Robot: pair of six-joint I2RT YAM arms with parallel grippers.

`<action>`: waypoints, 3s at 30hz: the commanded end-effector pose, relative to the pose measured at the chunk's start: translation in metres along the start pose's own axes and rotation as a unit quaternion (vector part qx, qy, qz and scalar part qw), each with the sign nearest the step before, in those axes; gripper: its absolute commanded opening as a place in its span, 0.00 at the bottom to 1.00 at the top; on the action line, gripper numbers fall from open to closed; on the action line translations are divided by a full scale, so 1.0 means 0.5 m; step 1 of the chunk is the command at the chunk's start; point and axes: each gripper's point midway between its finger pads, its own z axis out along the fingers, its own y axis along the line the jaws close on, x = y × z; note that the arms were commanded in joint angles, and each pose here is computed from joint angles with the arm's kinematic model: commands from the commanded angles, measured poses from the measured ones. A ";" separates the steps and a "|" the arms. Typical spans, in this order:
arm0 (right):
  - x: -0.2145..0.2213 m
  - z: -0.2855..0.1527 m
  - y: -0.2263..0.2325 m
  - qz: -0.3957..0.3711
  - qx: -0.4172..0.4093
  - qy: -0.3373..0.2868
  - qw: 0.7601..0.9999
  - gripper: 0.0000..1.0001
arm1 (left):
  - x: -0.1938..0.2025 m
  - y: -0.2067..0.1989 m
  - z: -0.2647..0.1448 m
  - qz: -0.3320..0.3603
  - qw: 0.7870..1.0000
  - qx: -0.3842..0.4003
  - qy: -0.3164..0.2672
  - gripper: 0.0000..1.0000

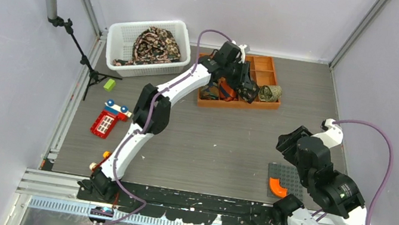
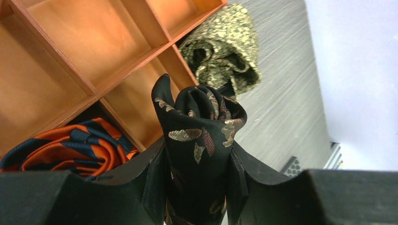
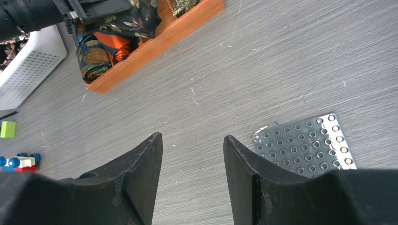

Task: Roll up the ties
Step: Place the tie in the storage box, then reset both arms

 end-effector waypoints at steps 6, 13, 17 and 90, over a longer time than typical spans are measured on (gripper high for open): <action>0.000 0.001 -0.005 0.010 0.006 -0.004 1.000 0.55 | 0.016 0.062 0.053 0.067 0.996 -0.062 -0.008 0.13; 0.015 0.004 -0.002 0.012 0.001 0.010 1.000 0.55 | -0.003 0.082 0.068 0.123 0.986 -0.109 -0.040 0.13; 0.018 0.005 -0.003 0.009 0.002 0.013 1.000 0.55 | -0.020 0.086 0.072 0.146 0.981 -0.117 -0.057 0.13; -0.062 0.035 0.188 -0.048 -0.126 -0.007 0.991 0.87 | 0.120 -0.010 -0.762 0.220 0.921 -0.238 -0.218 1.00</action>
